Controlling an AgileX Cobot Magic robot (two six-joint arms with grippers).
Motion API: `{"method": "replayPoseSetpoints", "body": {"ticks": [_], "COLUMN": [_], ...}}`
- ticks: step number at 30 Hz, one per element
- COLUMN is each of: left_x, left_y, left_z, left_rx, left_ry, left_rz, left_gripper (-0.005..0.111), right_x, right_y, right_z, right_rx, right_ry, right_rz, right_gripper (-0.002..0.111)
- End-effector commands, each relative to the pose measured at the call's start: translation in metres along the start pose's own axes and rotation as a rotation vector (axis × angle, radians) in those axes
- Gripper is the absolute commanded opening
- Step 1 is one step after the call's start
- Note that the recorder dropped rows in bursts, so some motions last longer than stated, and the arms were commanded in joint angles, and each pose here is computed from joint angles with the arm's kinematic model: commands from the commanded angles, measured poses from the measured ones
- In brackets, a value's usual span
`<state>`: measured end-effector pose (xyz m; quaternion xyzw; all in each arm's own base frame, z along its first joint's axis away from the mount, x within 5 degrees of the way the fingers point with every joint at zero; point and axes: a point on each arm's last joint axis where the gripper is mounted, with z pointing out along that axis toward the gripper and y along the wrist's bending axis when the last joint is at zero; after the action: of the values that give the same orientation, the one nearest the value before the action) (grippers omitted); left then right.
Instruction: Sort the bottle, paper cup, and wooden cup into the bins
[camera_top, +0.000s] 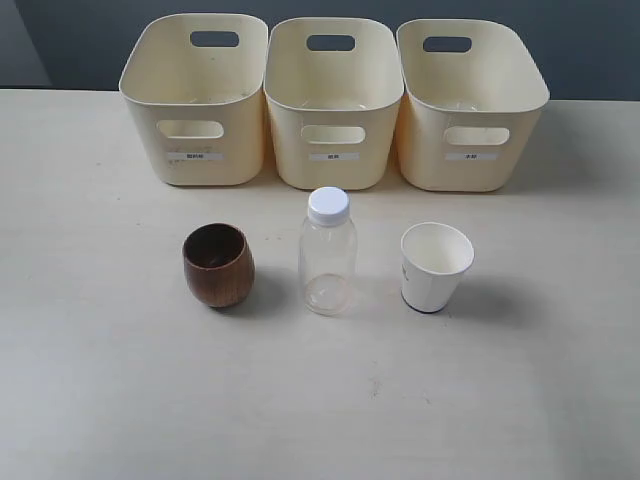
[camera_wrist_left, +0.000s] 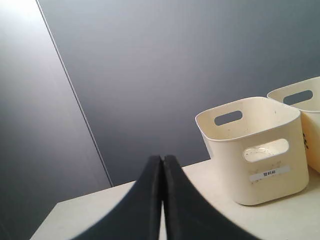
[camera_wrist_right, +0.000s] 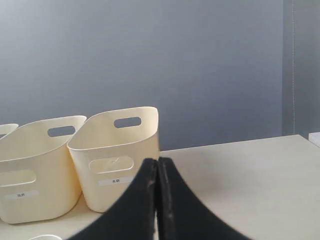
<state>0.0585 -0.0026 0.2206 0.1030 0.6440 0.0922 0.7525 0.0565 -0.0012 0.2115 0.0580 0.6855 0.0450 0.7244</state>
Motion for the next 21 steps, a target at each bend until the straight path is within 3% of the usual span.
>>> {"method": "replayPoseSetpoints", "body": {"ticks": [1,21], "left_x": [0.0,0.0], "left_y": [0.0,0.0], "left_z": [0.0,0.0], "left_rx": [0.001,0.001], "left_ry": [-0.007,-0.007], "left_rz": [-0.002,-0.002], "left_gripper": [0.0,0.0], "right_x": [0.0,-0.01], "right_y": [0.0,0.0], "right_z": [0.0,-0.001], "right_rx": [0.006,0.0], "right_ry": [-0.015,-0.127], "right_rz": [-0.001,-0.002], "right_gripper": [-0.001,-0.001]}}
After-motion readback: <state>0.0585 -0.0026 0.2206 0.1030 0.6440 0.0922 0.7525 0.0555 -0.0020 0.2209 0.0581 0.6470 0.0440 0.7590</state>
